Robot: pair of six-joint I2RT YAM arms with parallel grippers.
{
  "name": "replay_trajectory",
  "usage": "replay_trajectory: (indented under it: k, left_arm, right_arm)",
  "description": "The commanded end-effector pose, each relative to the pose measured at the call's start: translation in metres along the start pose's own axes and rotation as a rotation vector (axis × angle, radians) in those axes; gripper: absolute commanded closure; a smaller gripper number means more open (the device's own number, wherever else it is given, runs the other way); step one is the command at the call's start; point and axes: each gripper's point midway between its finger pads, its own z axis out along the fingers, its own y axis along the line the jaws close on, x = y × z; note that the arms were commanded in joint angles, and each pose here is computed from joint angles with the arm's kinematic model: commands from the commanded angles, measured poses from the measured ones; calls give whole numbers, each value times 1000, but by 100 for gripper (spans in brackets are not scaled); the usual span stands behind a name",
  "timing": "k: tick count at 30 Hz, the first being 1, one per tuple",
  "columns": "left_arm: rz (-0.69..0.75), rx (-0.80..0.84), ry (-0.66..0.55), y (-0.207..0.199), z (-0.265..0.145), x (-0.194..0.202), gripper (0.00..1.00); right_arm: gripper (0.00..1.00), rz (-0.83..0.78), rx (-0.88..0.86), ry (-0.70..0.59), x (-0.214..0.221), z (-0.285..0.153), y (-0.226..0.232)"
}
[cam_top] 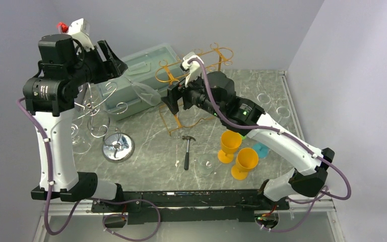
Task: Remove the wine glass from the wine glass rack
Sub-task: Place the wine glass at the center of the board.
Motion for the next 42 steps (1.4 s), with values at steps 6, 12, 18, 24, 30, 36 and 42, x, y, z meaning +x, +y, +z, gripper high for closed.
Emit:
replay_trajectory:
  k: [6, 12, 18, 24, 30, 36, 42]
  left_arm:
    - [-9, 148, 52, -43, -17, 20, 71]
    - [0, 188, 114, -61, -18, 40, 71]
    - [14, 215, 150, -78, -19, 53, 70]
    - [15, 238, 175, -90, -18, 61, 70]
    - [-1, 264, 184, -99, -20, 62, 70]
    - [-9, 273, 185, -103, -22, 63, 70]
    - [-18, 275, 185, -104, -20, 66, 68]
  right_arm:
    - [15, -116, -65, -125, -35, 8, 28]
    - [17, -186, -83, -125, -33, 19, 41]
    - [21, -220, -80, -125, -26, 32, 46]
    - [29, -229, -81, -153, -24, 36, 48]
    - [40, -234, -68, -160, -17, 40, 46]
    - [54, -228, -54, -168, -15, 40, 43]
    - [81, -203, -63, -171, -14, 38, 47]
